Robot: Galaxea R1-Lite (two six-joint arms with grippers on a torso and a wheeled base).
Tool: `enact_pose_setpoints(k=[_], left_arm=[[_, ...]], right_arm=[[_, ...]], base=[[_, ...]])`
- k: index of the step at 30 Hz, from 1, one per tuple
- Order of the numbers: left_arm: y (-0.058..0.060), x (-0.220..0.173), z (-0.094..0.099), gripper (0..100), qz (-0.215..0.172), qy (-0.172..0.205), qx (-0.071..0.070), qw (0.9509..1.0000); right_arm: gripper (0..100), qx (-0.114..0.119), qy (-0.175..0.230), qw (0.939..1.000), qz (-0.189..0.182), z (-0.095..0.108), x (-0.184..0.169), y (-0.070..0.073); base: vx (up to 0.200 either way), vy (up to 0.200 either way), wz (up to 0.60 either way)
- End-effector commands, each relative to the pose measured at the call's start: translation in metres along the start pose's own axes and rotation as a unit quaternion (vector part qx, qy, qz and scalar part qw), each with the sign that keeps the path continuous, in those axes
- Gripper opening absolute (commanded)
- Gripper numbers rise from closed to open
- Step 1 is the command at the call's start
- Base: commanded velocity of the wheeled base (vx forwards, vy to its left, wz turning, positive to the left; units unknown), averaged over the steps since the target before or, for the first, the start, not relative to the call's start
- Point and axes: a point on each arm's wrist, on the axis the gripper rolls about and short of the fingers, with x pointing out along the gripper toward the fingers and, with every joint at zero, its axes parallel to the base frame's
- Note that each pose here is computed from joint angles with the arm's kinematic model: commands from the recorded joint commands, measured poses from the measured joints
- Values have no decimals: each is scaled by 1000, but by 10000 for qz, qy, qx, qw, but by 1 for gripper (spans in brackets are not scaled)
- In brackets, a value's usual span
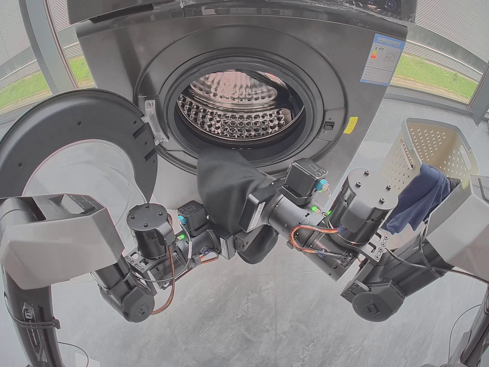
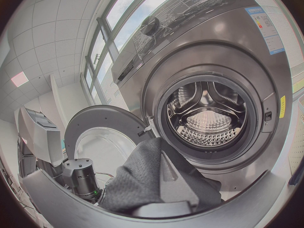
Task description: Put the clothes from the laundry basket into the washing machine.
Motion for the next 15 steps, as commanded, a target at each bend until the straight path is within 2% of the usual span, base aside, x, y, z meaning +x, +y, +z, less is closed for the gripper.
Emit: enact_pose_setpoints(k=[1, 4, 7, 8, 13, 15], left_arm=[[8, 7, -2, 100, 80, -70, 8, 9999], [13, 12, -1, 100, 236, -160, -67, 9996], [14, 14, 2, 100, 325, -240, -55, 9992], [14, 14, 3, 0, 332, -248, -54, 9991], [15, 16, 6, 0, 335, -325, -56, 9989], [16, 17, 7, 0, 422, -371, -135, 9983]], right_arm=[[0, 7, 9, 10000, 22, 2, -4, 2], [0, 14, 68, 10000, 1, -1, -6, 1], [0, 42, 95, 9999, -26, -2, -8, 0], [0, 47, 98, 9999, -65, -2, -9, -1], [0, 38, 155, 9998, -154, -5, -11, -6], [0, 69, 215, 9994, -268, -7, -14, -14]], base=[[0, 0, 0], [0, 0, 0], [0, 0, 0], [0, 0, 0], [0, 0, 0], [0, 0, 0]])
